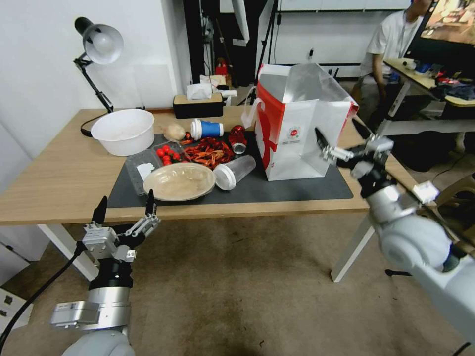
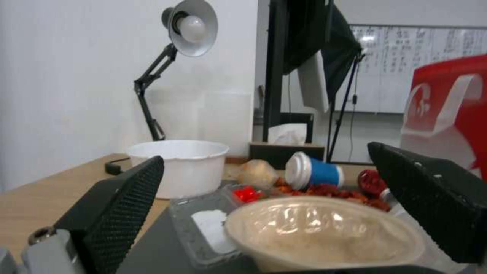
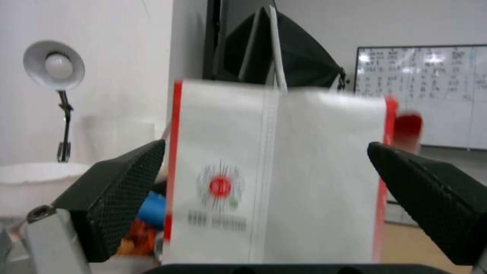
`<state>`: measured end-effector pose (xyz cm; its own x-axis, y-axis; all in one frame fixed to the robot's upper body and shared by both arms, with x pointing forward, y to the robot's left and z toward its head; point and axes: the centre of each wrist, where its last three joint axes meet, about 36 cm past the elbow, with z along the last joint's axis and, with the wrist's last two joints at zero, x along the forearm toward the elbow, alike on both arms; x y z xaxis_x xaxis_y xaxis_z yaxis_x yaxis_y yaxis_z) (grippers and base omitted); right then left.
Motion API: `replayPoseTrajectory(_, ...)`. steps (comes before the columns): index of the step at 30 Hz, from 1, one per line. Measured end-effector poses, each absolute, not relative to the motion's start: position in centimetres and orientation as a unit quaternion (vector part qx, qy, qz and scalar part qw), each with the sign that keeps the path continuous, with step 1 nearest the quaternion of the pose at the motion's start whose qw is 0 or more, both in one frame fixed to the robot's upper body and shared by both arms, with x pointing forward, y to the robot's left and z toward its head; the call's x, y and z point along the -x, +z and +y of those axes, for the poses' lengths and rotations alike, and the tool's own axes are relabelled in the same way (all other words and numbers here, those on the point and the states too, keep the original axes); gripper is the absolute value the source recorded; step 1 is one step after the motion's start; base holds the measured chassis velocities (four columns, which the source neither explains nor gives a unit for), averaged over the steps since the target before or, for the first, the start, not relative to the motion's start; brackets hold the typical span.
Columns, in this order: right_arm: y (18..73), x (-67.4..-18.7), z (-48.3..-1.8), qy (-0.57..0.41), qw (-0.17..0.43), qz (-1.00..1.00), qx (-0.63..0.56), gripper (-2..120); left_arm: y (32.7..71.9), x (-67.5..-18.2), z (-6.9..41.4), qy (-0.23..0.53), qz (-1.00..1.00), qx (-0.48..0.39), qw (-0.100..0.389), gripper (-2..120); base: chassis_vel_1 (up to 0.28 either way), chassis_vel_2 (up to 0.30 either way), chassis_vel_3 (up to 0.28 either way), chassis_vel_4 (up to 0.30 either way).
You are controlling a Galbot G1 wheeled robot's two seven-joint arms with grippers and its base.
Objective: Pick up the food delivery bag from the floor and place it on the table.
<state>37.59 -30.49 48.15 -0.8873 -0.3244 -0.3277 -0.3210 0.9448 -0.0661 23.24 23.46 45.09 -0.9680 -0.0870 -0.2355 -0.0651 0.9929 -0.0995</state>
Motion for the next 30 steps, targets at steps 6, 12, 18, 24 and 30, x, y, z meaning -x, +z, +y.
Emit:
replayPoseTrajectory(6, 43.3, -32.5, -30.1, 0.005, 0.146, 0.981, 0.129, 100, 43.6, -23.1, 24.3, -0.017, 0.993, 0.022, 0.115, 100, 0.0, 0.0, 0.0, 0.0)
replayPoseTrajectory(12, 40.4, -29.6, -28.8, 0.039, 0.122, 0.985, 0.114, 100, 42.4, -23.0, 24.7, -0.004, 0.995, 0.006, 0.101, 100, 0.0, 0.0, 0.0, 0.0)
replayPoseTrajectory(18, 38.2, -27.6, -27.0, 0.068, 0.097, 0.988, 0.098, 100, 40.1, -23.2, 25.3, 0.008, 0.997, -0.003, 0.082, 100, 0.0, 0.0, 0.0, 0.0)
replayPoseTrajectory(24, 37.1, -26.2, -25.9, 0.081, 0.076, 0.99, 0.084, 100, 37.9, -23.4, 26.3, 0.014, 0.998, -0.012, 0.065, 100, 0.0, 0.0, 0.0, 0.0)
replayPoseTrajectory(30, 36.8, -25.7, -25.7, 0.084, 0.07, 0.991, 0.083, 100, 37.5, -23.4, 26.5, 0.014, 0.998, -0.009, 0.065, 100, 0.0, 0.0, 0.0, 0.0)
